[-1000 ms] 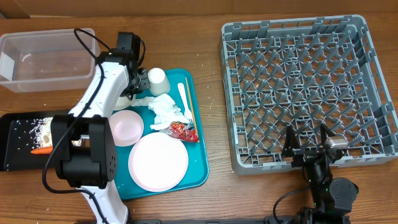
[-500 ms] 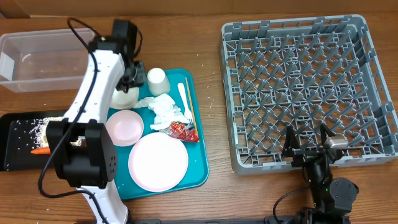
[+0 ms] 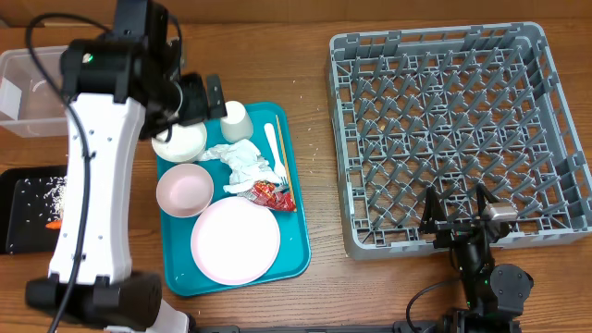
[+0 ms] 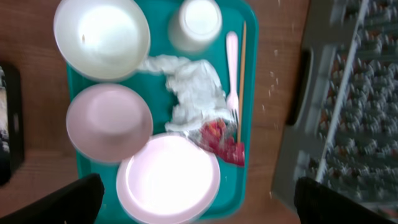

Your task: Sort waste into correct bins and load items into the dishwasher rack

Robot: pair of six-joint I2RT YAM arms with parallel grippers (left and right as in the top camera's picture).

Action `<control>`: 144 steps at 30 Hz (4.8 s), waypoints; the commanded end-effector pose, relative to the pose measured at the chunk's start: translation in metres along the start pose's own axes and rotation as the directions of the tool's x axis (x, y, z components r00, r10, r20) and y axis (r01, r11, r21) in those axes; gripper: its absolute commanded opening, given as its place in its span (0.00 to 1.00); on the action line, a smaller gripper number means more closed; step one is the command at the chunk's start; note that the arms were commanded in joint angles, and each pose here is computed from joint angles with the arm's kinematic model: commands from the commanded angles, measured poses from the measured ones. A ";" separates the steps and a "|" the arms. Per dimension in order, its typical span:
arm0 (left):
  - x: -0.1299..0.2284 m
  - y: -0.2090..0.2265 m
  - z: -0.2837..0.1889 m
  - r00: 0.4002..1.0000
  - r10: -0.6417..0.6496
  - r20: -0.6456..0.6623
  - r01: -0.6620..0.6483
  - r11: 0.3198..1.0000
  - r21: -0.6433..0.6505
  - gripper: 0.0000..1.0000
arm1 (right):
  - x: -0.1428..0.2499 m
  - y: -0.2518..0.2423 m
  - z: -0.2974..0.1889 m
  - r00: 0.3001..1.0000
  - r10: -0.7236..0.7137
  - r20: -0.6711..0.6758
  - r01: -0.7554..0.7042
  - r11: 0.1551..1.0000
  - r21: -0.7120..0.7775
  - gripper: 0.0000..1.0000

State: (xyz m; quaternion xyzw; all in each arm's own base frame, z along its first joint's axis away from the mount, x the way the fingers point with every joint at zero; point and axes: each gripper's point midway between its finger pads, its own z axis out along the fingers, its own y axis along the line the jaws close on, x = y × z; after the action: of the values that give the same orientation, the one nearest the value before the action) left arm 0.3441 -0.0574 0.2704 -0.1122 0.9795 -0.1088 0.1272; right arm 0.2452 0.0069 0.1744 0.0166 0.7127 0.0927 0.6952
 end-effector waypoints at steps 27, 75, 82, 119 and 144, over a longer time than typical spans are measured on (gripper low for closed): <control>0.223 -0.176 0.049 0.780 0.610 -0.143 -0.604 0.792 0.087 1.00 | 0.003 -0.004 0.000 1.000 -0.003 0.000 0.003 1.000 0.017 1.00; 0.185 -0.140 0.091 0.855 0.495 -0.155 -0.505 0.863 -0.031 1.00 | 0.003 -0.004 0.000 1.000 -0.002 -0.001 0.002 1.000 0.017 1.00; 0.185 -0.140 0.091 0.855 0.495 -0.154 -0.505 0.863 -0.030 1.00 | 0.003 -0.004 0.000 1.000 -0.002 -0.001 0.002 1.000 0.017 1.00; 0.185 -0.140 0.091 0.855 0.495 -0.153 -0.505 0.863 -0.029 1.00 | 0.003 -0.004 0.000 1.000 -0.002 -0.001 0.002 1.000 0.017 1.00; 0.076 -0.006 0.086 0.988 -0.021 -0.151 -0.011 0.977 -0.211 1.00 | 0.003 -0.004 0.000 1.000 -0.002 -0.001 0.002 1.000 0.017 1.00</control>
State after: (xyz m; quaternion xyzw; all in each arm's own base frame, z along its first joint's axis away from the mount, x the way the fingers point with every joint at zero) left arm 0.2969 -0.1085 0.1690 -0.0958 0.9948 -0.0096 0.0339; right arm 0.2452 0.0069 0.1744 0.0166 0.7127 0.0925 0.6952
